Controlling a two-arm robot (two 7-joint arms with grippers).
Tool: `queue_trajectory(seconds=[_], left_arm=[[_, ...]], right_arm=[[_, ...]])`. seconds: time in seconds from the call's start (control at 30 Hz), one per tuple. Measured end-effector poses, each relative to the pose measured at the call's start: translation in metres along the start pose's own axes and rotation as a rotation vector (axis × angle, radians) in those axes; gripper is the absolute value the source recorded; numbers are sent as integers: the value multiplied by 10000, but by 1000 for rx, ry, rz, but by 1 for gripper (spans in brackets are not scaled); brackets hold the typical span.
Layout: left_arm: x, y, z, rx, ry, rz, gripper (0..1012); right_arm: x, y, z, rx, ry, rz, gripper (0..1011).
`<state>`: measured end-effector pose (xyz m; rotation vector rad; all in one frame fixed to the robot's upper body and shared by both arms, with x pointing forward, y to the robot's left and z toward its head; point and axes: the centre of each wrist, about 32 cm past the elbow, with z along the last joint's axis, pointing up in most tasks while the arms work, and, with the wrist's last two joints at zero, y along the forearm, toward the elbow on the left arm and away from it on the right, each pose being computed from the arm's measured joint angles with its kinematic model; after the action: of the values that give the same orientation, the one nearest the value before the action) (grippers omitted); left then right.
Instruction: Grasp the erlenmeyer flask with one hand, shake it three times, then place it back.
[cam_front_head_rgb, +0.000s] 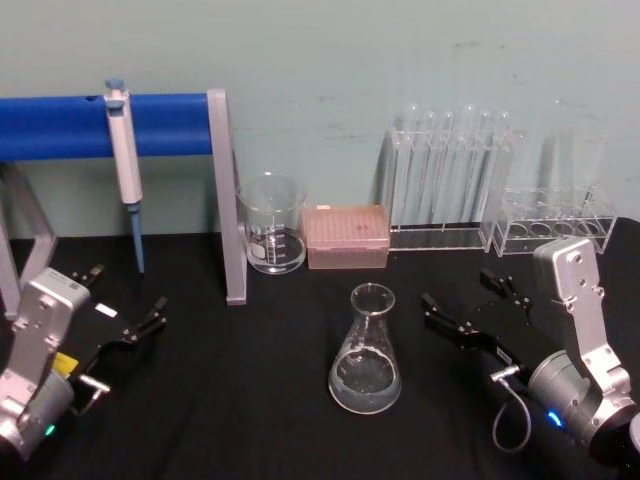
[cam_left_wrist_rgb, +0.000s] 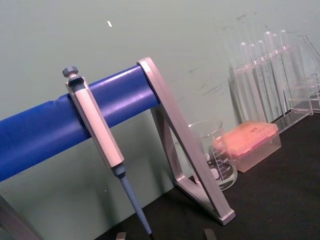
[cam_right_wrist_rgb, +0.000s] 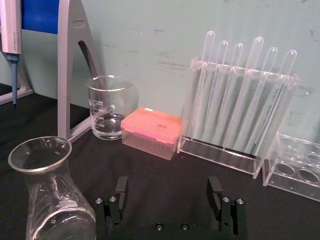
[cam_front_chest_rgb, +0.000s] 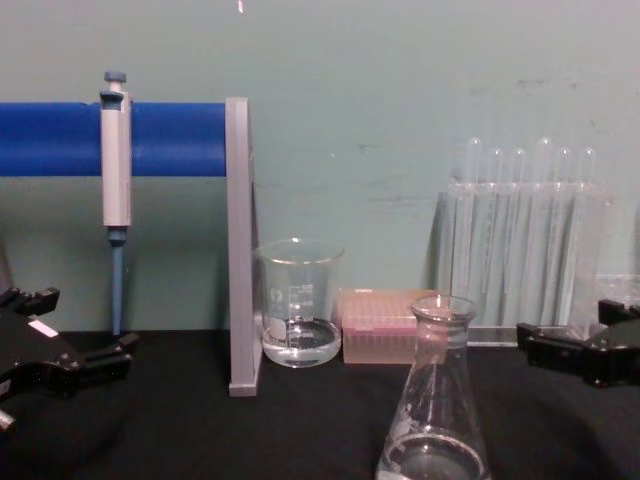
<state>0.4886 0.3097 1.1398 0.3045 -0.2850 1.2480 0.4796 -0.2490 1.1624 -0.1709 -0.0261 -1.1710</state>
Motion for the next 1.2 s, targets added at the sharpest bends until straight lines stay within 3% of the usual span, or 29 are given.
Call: queue_trajectory(seconds=[1.2], left_arm=[[0,0,0,0,0,0,1001]], right_arm=[[0,0,0,0,0,0,1000]])
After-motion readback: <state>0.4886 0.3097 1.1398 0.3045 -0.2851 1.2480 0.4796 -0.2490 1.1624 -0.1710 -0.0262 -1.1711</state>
